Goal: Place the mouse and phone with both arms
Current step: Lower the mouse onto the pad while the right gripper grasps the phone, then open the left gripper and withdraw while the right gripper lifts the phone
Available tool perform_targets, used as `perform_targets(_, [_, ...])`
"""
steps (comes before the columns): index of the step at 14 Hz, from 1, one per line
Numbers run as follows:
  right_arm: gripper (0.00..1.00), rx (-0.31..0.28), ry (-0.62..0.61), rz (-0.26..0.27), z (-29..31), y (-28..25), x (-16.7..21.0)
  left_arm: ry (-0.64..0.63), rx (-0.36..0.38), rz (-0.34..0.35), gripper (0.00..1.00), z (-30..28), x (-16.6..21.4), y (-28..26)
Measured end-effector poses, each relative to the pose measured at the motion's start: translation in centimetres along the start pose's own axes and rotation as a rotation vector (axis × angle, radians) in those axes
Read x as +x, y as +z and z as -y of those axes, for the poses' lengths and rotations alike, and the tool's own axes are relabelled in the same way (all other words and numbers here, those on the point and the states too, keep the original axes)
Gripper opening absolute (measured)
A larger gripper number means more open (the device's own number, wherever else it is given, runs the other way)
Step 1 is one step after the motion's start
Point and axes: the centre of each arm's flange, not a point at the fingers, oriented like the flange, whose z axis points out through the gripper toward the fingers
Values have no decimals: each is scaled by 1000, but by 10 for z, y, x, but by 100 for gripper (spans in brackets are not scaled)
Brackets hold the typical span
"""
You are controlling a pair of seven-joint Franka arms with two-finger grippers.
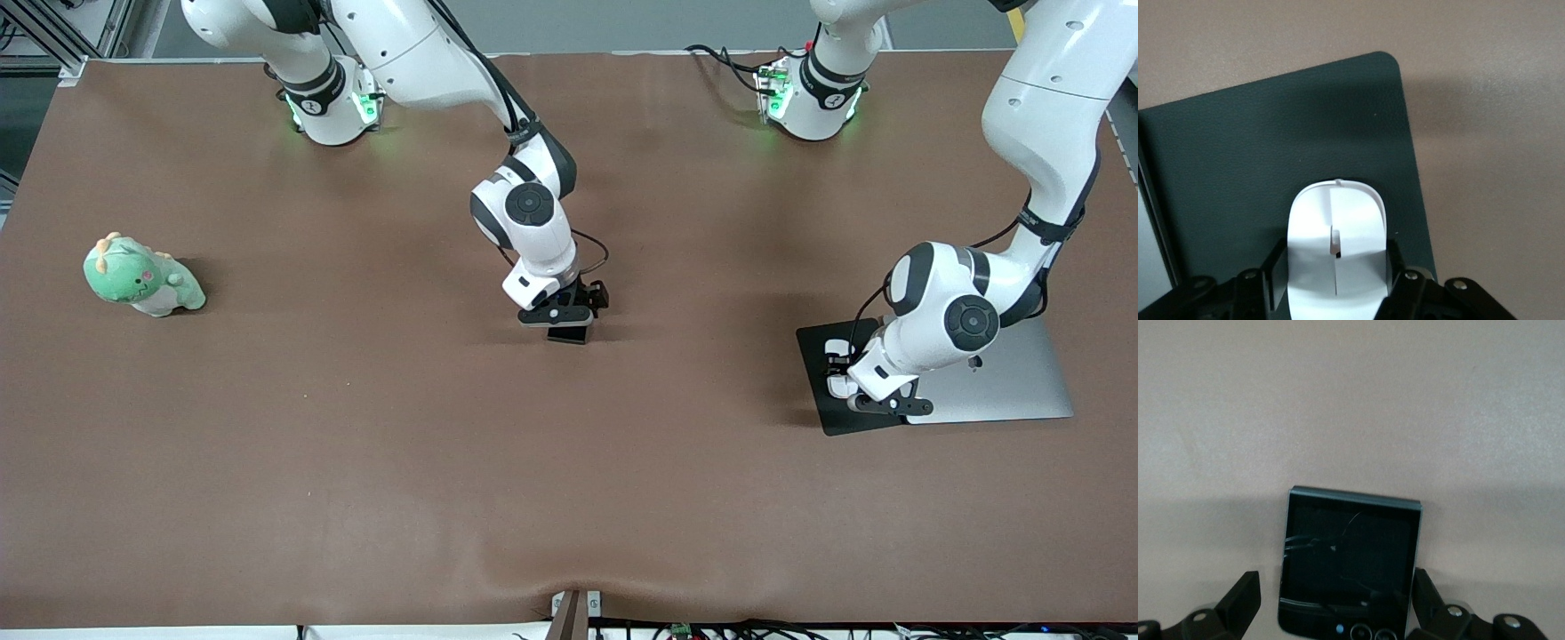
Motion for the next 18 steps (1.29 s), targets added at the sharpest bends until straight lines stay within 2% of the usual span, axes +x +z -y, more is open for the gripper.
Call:
perform_targets(4, [100,-16,-28,-22,-2,-1,5,12,8,1,100,1,0,3])
perform_targets(9, [100,-22,-32,-23,-2,2,6,20,32,-81,100,-1,12,-41])
perform_targets(10, [93,-23,-33,-24,-2,2,7,24,41,-107,100,-4,14,-57])
perform_targets(11, [93,-25,-34,-22,-1,1,7,30,51,-140,100,-8,16,-78])
perform_targets(12, [85,-33,-34,-15,-1,0,9,32,62,-175,100,-14,18,-101])
perform_targets(13, [81,-46,-31,-3,3,-4,12,34,75,-204,100,-23,17,-126])
perform_targets(15, [81,-88,-16,28,7,-19,28,32,101,-209,100,-53,6,-178])
perform_targets(18, [81,-121,40,34,0,-59,76,2,75,-205,100,-101,-21,-265])
